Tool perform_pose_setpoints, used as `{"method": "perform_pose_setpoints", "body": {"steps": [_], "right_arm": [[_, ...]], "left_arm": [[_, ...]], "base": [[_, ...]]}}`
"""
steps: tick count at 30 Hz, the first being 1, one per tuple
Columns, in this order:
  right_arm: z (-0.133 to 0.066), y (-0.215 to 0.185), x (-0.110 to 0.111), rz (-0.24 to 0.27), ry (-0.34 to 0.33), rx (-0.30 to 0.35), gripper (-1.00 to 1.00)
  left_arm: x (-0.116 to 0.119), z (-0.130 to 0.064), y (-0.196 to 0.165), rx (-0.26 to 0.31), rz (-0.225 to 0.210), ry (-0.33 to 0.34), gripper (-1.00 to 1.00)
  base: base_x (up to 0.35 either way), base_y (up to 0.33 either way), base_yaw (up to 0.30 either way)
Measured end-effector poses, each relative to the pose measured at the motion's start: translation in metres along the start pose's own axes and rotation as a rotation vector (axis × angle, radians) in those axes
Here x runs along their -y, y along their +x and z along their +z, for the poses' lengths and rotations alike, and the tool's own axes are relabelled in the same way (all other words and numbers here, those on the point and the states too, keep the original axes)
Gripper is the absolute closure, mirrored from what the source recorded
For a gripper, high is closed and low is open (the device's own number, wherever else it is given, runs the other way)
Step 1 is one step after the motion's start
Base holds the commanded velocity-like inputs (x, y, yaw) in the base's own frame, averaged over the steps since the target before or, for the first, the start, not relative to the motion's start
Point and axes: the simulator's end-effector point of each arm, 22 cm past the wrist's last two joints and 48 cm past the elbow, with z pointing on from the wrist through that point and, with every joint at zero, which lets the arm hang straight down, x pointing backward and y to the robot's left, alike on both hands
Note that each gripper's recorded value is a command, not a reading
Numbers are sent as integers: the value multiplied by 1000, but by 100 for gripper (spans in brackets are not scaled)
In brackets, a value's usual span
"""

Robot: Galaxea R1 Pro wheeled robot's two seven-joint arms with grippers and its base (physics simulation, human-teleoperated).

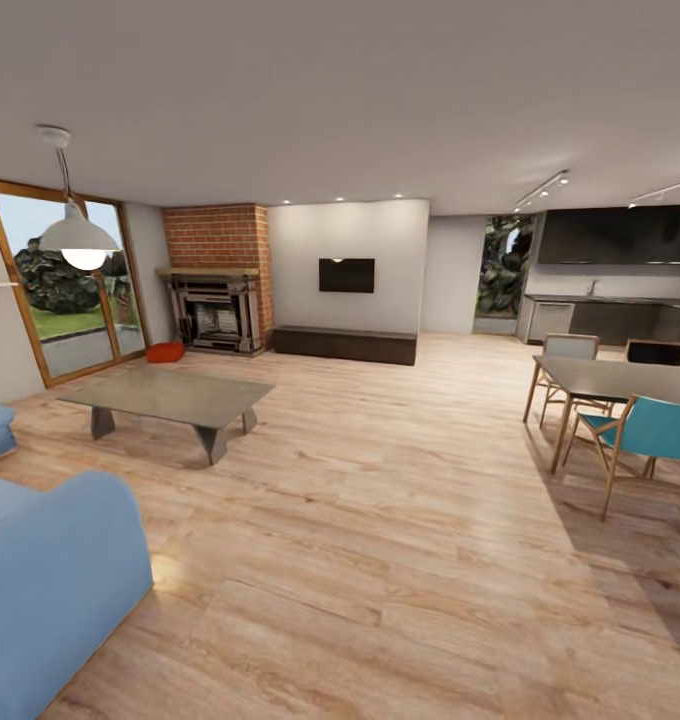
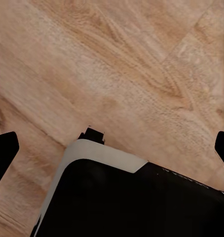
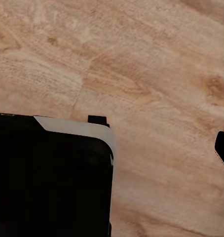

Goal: Move the two storage containers from the living room to the garage. In the garage, place one container on the floor and stack the other container on top of it (either order is fine).

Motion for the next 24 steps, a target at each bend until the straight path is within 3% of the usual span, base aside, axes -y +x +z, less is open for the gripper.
{"method": "perform_pose_setpoints", "body": {"steps": [24], "right_arm": [[0,0,0,0,0,0,-100]], "left_arm": [[0,0,0,0,0,0,-100]], "base": [[323,0,0]]}}
